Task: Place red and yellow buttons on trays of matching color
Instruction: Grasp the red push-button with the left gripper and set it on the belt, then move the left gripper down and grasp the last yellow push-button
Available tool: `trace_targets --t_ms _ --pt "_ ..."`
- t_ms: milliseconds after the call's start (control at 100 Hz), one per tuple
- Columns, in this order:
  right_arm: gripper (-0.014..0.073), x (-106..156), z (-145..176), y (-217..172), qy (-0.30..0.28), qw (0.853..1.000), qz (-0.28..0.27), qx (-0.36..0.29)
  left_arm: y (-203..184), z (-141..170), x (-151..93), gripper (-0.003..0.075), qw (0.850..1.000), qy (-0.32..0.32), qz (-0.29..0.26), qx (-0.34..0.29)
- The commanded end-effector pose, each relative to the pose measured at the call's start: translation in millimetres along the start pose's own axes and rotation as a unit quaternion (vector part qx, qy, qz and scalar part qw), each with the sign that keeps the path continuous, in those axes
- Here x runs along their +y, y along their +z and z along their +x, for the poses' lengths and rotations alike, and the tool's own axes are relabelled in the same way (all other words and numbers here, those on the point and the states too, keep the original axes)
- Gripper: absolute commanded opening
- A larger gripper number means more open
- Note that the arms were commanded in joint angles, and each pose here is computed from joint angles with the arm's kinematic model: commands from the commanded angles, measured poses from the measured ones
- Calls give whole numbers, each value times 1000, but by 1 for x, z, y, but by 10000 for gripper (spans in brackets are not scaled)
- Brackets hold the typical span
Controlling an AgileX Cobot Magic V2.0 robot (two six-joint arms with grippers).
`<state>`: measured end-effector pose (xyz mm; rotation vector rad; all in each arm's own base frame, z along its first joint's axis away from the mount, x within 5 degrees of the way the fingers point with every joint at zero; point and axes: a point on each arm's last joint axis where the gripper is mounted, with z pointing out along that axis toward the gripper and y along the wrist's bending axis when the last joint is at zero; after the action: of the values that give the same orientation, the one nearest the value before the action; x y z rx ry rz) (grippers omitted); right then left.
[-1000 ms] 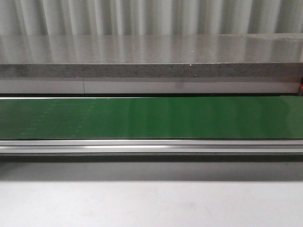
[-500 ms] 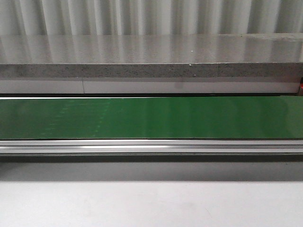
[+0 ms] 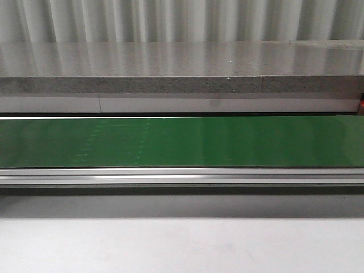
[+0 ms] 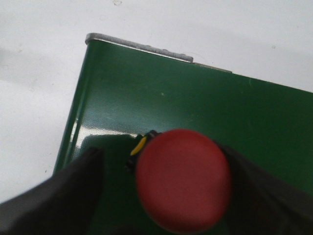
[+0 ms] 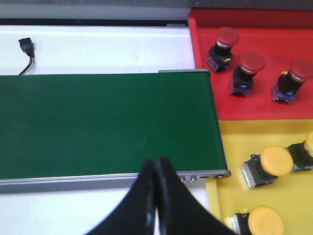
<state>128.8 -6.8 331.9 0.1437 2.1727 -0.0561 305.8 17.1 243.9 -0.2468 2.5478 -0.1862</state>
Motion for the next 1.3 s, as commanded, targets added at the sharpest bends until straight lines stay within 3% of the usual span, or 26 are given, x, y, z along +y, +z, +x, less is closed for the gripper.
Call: trace_targets --t_ms 0,50,230,450,720,950,1290 --pt "-67 1 -13 -6 -8 999 -4 -45 -14 -11 -9 683 999 11 10 -42" --pt "-67 1 -13 -6 -8 999 -4 -45 -16 -12 -13 717 999 22 14 -45" --pt "-67 1 -13 -6 -8 999 -4 -45 -35 -21 -23 640 996 36 25 -82" --pt "-67 1 -13 -6 -8 999 -4 -45 -64 -41 -19 629 987 64 0 -148" --pt "-67 1 -13 -6 -8 999 -4 -45 -65 -50 38 628 986 -7 -61 -157" --pt "-67 1 -13 -6 -8 999 -4 -45 -35 -47 93 628 985 -70 -107 -118" --pt "-67 1 -13 -6 -8 999 -4 -45 22 -60 127 628 982 -96 -122 -105"
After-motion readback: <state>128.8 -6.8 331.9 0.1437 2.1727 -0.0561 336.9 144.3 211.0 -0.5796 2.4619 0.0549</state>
